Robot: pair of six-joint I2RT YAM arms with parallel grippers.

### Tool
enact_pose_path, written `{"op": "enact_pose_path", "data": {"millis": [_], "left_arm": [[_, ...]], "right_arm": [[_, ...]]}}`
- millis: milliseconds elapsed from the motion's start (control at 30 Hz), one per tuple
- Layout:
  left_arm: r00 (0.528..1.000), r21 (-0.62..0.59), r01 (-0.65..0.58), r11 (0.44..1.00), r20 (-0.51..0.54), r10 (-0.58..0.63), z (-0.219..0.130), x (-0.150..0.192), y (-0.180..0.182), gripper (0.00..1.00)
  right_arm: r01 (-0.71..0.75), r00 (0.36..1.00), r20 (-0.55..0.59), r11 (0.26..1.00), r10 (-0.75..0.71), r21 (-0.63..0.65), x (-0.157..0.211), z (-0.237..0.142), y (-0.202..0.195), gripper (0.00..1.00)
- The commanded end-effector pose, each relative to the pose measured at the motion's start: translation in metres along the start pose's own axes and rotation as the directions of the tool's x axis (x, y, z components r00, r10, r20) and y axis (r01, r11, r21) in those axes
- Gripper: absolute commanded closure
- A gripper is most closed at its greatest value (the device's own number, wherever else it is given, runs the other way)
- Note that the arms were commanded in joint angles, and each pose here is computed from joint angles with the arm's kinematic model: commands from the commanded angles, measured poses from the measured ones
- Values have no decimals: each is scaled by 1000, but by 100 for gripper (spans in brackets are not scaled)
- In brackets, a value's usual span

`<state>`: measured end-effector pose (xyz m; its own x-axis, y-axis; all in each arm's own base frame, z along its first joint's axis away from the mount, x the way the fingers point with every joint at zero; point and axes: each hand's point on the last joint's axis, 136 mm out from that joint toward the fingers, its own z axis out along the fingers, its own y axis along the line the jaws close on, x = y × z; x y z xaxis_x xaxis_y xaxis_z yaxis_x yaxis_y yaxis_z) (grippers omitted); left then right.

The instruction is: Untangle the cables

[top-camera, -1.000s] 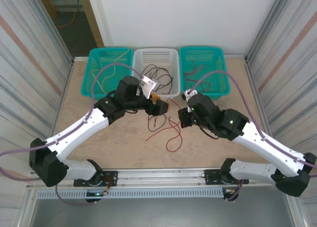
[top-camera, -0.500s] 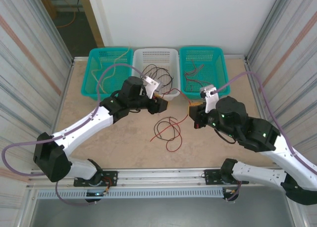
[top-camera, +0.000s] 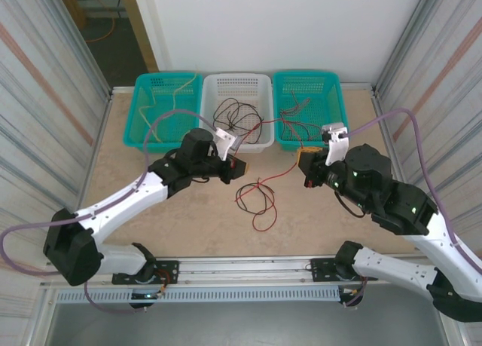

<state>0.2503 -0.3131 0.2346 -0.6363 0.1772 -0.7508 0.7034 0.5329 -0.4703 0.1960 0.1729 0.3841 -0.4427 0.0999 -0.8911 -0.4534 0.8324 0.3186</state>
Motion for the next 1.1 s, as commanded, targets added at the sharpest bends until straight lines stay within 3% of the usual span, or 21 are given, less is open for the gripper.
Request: {"op": "enact_pose_path", "data": {"millis": [0,67,133,167,233,600,800,1067], "left_arm": [[996,-7,-42,999,83,42,-21,-23,-12,95],[994,-18,-51,999,100,53,-27,-29,-13,82],[992,-43,-58,997,107,62,-32,-34,-12,53],[992,-61,-60,996,108,67,-35,-37,-9,43],[991,-80,-61,995,110,70,-39,-40,-6,34],[979,-64,-62,996,191,73,-58,-69,-14,24],[979,-20,-60,998,194,63,-45,-89,-21,26],[979,-26,-73,997,187,77,-42,-87,-28,26]], "right_arm": [[-33,999,31,999,32,28,-17,-2,-3,100],[-28,999,24,997,26,69,-19,-1,-8,100],[-19,1000,16,993,17,117,-19,-2,-16,100],[-15,1000,12,989,13,148,-19,-3,-21,100],[-14,1000,11,980,12,199,-18,-5,-31,100],[-129,992,46,935,121,330,-45,-14,-64,100],[-136,990,29,917,135,375,-58,-12,-71,100],[-162,986,36,888,162,430,-68,-15,-93,100]]}}
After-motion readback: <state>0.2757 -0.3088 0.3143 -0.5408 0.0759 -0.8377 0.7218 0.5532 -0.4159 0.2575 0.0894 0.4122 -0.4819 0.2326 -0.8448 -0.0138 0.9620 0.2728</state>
